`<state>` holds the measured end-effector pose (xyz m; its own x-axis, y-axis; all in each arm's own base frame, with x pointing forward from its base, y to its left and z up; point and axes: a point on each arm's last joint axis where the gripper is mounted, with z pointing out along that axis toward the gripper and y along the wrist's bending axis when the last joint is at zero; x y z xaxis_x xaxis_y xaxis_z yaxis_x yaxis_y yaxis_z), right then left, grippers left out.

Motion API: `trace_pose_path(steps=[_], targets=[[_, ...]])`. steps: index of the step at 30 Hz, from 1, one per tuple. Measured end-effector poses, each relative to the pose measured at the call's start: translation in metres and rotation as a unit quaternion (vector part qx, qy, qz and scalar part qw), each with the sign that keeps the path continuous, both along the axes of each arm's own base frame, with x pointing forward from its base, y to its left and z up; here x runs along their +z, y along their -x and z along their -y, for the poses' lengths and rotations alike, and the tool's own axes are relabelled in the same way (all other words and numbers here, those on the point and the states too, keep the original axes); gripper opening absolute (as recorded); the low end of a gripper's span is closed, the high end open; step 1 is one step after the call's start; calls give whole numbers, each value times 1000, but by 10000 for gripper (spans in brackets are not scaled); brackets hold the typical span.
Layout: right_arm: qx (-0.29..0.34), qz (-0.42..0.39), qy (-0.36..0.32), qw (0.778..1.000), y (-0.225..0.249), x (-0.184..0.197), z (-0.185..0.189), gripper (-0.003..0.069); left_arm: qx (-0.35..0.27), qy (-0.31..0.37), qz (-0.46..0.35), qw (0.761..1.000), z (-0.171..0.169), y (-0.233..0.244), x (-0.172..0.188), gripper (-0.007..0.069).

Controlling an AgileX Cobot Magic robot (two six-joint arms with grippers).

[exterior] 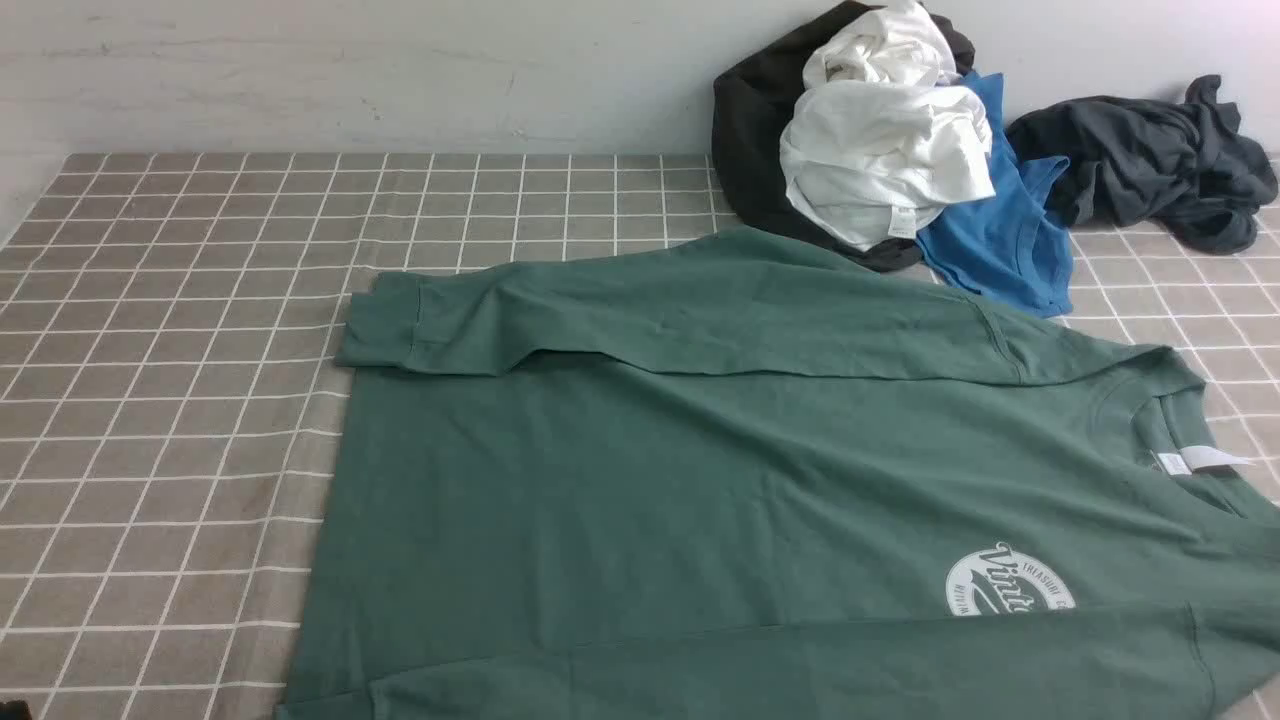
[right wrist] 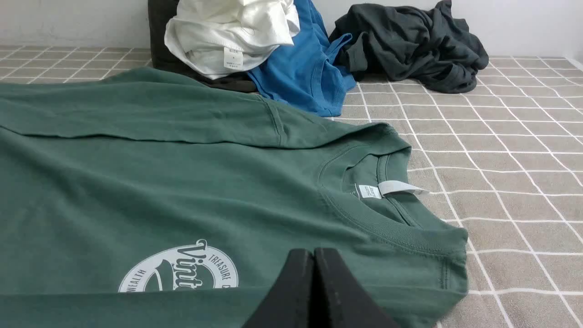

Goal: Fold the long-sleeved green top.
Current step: Use the left arm to clamp the cuff closest to it

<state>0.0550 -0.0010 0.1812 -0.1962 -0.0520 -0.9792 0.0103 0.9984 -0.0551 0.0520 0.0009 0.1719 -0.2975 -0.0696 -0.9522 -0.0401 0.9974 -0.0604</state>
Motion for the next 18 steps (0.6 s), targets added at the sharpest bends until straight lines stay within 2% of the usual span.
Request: trace_pose_path(steps=[18], targets=[[1,0,3,1000,0,0,0,-13,0,0,0,1000,0,0,0,-7]])
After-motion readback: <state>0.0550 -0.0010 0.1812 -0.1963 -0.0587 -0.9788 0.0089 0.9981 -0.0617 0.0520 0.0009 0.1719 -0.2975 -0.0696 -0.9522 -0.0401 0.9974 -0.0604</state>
